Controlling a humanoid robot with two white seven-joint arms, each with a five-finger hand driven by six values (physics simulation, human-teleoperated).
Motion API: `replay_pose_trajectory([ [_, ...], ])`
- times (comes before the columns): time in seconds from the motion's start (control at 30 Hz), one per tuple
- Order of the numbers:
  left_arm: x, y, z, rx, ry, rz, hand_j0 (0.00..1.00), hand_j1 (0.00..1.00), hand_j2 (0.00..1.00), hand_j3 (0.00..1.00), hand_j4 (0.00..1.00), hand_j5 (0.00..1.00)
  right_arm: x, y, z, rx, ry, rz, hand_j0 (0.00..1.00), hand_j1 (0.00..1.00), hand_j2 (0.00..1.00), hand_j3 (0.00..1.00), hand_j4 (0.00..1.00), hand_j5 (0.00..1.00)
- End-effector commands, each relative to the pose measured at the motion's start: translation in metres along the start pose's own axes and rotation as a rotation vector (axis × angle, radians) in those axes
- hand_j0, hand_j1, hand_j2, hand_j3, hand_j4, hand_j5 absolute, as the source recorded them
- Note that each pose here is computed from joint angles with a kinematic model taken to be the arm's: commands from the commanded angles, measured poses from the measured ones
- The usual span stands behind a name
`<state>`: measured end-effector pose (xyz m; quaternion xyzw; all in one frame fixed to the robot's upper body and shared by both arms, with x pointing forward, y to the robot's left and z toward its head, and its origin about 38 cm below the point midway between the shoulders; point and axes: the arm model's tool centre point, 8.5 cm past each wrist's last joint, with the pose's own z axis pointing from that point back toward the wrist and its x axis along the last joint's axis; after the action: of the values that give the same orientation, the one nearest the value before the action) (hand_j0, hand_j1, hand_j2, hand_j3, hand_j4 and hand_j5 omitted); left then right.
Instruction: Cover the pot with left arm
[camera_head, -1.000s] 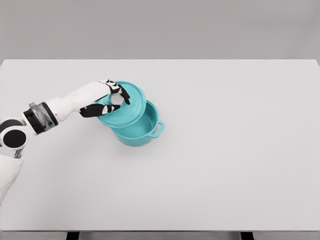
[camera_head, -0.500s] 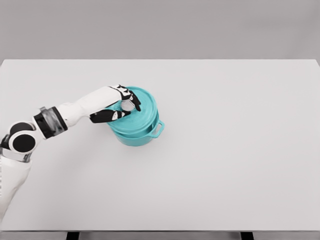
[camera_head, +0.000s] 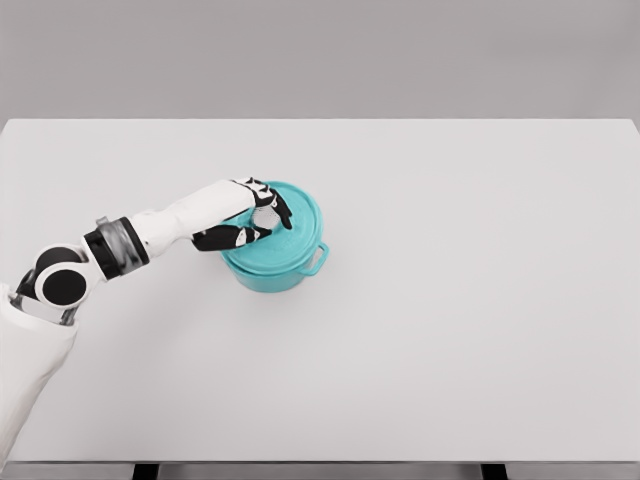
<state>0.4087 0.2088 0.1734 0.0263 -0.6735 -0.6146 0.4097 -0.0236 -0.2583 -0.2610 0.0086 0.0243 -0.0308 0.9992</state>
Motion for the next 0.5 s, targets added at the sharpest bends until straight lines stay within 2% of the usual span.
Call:
replay_pose_trajectory([
  [0.0,-0.0045,-0.0019,0.0008,-0.002,0.010,0.015,0.50,0.50,0.50,0.50,0.50,0.50,-0.0003,0.0001,0.0000,0.000,0.001,0.000,1.00,1.00,1.00,1.00,1.00,1.00],
  [0.47,-0.0139,-0.0066,0.0019,-0.011,0.033,0.036,0.50,0.50,0.50,0.50,0.50,0.50,-0.0003,0.0001,0.0000,0.000,0.001,0.000,1.00,1.00,1.00,1.00,1.00,1.00],
])
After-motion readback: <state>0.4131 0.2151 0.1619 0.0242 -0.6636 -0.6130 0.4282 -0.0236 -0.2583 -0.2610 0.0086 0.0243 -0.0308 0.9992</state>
